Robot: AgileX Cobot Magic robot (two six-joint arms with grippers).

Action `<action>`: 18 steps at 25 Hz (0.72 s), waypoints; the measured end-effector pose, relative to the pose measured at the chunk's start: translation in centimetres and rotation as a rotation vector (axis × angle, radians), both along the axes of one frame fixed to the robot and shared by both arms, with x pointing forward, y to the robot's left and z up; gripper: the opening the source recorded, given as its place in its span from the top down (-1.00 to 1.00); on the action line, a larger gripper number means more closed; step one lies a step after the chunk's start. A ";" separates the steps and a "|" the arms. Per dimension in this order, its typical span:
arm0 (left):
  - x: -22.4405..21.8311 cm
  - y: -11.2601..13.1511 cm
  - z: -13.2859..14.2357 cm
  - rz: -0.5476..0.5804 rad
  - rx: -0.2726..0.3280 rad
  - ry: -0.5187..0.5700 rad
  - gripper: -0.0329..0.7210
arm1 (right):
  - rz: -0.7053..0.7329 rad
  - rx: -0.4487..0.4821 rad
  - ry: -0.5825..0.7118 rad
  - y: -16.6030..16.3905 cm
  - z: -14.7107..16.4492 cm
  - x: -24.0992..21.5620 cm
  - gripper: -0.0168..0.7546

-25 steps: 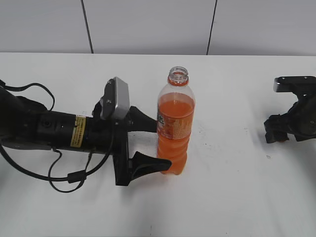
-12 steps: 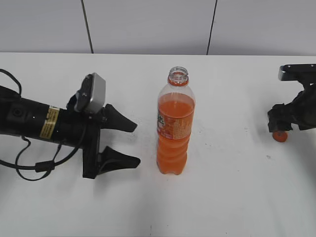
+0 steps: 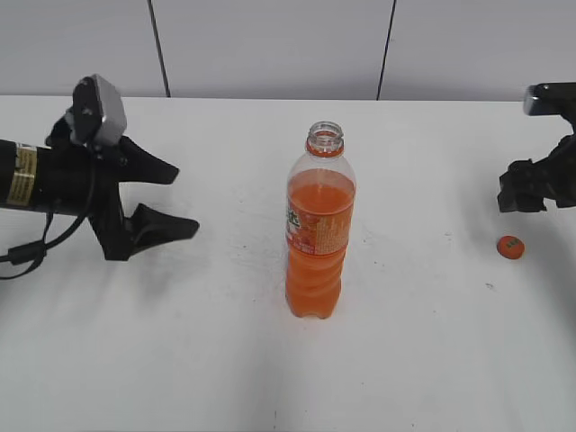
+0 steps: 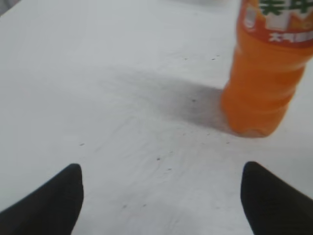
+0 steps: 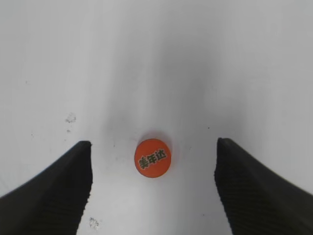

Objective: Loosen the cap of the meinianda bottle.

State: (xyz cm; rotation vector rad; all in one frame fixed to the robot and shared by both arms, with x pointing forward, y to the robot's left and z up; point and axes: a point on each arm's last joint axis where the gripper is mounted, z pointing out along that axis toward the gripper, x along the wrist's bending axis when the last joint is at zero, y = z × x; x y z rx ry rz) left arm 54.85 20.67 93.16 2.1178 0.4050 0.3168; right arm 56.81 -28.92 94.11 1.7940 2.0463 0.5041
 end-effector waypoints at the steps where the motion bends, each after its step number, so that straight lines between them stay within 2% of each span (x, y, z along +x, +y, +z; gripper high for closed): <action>1: 0.3 0.4 0.3 0.060 0.011 -0.006 -0.66 | 0.003 -0.003 -0.011 0.0 0.3 0.0 -0.56; 6: 2.1 3.6 1.7 0.498 0.141 -0.020 -0.65 | 0.012 -0.011 -0.071 0.0 2.2 0.0 -0.56; 10: 3.3 6.5 2.7 0.826 0.268 0.012 -0.63 | 0.019 -0.019 -0.097 0.0 3.3 0.5 -0.56; 12: 3.7 7.6 3.2 0.971 0.309 0.049 -0.57 | 0.016 -0.014 -0.098 0.0 4.0 0.9 -0.56; 14: 3.9 8.7 3.9 1.089 0.381 0.084 -0.47 | 0.017 -0.015 -0.088 0.0 4.8 1.2 -0.56; 16: 4.3 9.3 5.1 1.122 0.467 0.118 -0.38 | 0.016 -0.014 -0.064 0.0 5.6 1.5 -0.56; 18: 4.5 9.5 6.2 1.126 0.509 0.207 -0.34 | 0.017 -0.014 -0.048 0.0 6.7 1.9 -0.56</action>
